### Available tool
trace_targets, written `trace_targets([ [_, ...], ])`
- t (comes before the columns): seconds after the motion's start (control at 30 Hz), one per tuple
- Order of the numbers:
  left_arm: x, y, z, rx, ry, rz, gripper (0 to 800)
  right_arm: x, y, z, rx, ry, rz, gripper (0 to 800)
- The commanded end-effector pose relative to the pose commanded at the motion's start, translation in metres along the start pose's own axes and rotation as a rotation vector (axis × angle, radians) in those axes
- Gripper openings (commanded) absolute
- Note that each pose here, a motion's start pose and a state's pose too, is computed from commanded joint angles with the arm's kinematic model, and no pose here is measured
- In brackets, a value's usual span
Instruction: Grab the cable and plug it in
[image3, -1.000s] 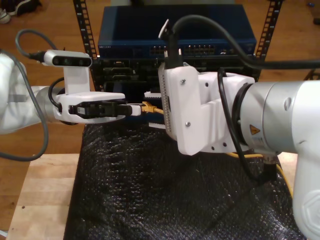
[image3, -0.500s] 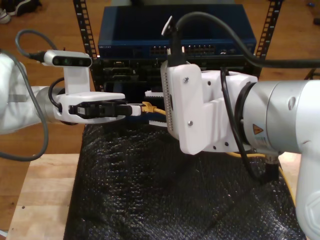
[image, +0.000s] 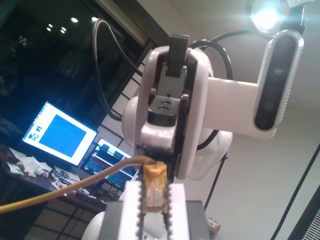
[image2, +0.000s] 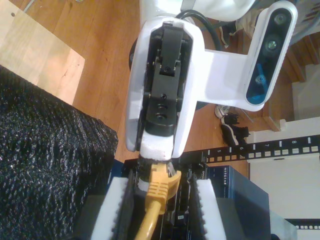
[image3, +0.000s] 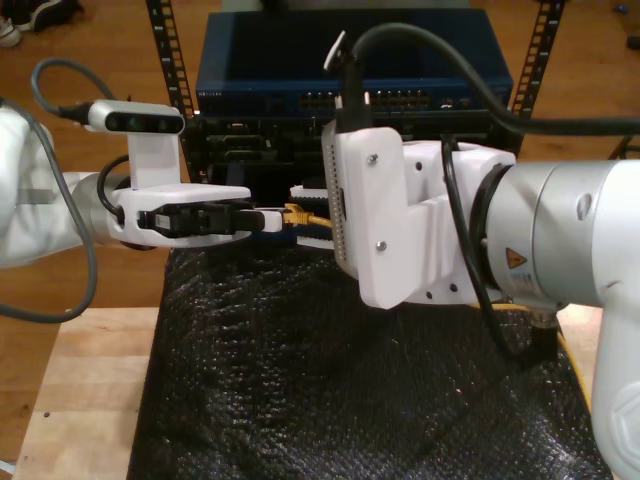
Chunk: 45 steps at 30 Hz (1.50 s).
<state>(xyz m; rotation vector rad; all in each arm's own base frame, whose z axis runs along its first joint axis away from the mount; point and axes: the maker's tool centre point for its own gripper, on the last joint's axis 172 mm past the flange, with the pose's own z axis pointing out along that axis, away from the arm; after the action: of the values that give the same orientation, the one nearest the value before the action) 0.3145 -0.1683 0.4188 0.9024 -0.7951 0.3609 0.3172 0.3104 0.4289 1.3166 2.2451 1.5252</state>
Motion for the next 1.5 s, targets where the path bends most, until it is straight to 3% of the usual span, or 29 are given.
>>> trace_targets([
  [0.9,-0.0002,-0.0001,0.0005,-0.001,-0.003,-0.001,20,0.0008,0.0013,-0.0023,-0.006,0.002,-0.001,284],
  [1.5,-0.0002,0.0004,0.0006,-0.002,-0.003,-0.001,20,0.0005,0.0005,-0.0020,-0.004,0.001,-0.001,215],
])
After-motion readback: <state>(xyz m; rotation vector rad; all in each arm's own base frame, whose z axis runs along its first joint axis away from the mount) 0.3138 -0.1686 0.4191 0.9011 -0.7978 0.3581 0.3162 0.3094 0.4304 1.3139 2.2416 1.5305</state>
